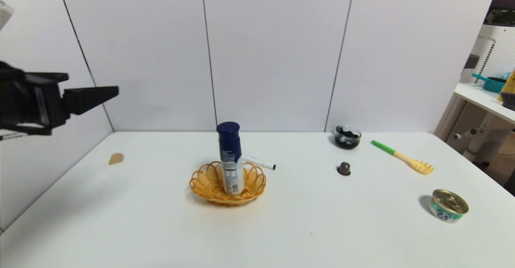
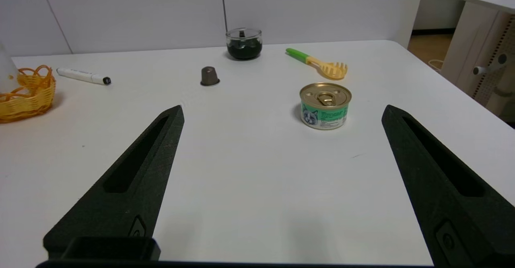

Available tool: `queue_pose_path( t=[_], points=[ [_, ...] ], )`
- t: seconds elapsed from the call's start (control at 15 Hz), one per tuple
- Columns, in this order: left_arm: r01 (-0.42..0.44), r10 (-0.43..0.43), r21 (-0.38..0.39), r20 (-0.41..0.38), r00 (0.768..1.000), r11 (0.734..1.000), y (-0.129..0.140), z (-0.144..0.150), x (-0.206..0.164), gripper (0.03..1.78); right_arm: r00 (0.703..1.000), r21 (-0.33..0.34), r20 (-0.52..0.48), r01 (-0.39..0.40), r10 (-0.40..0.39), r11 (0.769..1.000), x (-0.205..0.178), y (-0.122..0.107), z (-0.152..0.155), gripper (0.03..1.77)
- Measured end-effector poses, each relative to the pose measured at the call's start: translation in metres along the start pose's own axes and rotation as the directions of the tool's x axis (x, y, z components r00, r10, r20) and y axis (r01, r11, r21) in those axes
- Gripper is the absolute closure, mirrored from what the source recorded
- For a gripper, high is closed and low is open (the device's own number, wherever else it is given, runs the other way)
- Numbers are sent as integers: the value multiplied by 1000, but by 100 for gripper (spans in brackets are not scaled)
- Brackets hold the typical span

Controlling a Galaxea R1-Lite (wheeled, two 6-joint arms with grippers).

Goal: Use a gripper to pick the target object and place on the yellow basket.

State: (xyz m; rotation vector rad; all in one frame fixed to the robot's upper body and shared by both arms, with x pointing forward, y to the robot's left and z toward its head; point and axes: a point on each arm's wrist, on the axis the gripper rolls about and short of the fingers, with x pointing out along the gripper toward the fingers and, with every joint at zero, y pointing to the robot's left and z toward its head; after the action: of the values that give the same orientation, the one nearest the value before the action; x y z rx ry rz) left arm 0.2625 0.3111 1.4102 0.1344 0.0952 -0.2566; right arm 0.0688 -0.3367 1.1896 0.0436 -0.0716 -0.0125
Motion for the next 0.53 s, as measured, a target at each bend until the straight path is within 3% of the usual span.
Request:
queue_pose_path(
  t=[0.13, 0.33, 0.53],
  points=[
    [-77, 77, -2, -59, 995, 997, -3, -25, -33, 14, 1000, 0, 0, 0, 0, 1000, 0, 0, 0, 10],
    [-122, 121, -4, -122, 985, 992, -15, -80, -76, 12, 1000, 0, 0, 0, 0, 1000, 0, 0, 0, 10],
    [-195, 192, -13, -138, 972, 981, -28, -136, -115, 12, 1000, 1, 0, 0, 0, 1000, 0, 0, 0, 10]
  ],
)
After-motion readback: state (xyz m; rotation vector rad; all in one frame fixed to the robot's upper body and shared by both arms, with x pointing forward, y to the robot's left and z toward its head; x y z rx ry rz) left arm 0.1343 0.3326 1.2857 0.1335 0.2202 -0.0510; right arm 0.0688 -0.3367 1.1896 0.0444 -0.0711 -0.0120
